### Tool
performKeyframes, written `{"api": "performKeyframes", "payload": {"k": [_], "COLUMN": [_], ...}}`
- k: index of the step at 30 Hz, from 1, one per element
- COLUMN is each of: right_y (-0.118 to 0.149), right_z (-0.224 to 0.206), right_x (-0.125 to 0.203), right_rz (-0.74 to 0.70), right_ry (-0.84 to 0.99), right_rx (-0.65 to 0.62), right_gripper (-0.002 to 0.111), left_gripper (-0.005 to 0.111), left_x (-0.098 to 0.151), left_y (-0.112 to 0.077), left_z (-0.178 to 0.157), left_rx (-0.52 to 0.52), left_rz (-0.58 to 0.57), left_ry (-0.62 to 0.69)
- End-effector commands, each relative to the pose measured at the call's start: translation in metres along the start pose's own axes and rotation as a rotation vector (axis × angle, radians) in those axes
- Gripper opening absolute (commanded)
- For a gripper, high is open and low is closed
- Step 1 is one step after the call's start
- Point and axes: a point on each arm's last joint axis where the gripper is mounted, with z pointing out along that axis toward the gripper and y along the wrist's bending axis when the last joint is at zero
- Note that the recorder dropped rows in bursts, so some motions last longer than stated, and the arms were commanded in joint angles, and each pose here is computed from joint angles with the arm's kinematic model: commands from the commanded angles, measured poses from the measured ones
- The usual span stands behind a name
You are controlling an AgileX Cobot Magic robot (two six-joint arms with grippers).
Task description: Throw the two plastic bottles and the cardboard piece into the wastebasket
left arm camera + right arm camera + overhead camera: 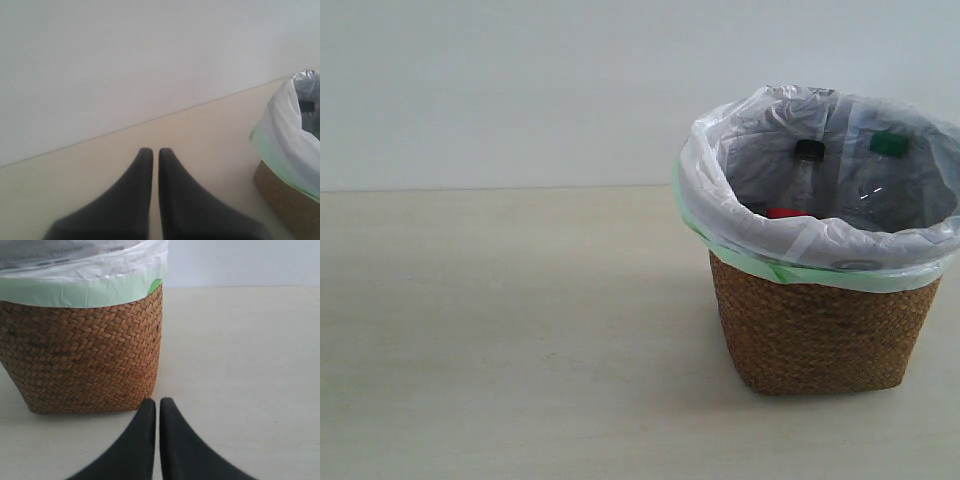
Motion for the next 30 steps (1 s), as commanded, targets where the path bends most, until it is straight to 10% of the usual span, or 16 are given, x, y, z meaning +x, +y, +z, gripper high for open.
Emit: {"api": "performKeyframes", "payload": {"k": [1,20,30], "right_y": [0.000,0.000,0.000], "right_z": [0.000,0.000,0.000], "right_x": [-0.001,-0.001,-0.001], "right_rz": [0.000,0.000,0.000], "right_ry": [-0.016,-0.014,-0.014], "right_rx": [0.005,0.005,0.005], "right_gripper": [0.000,0.000,0.000], "left_gripper": [0.004,0.004,0.004], "left_x": [0.023,0.179,0.191], "left_y": [-0.001,-0.020,-0.021], "left_z": [-0.019,-0.076,-0.074], "left_rx": [-0.062,-0.139,-0.136], "left_rz": [-0.024,-0.205,-0.208], "left_ry": [-0.111,-0.256,-0.230]}}
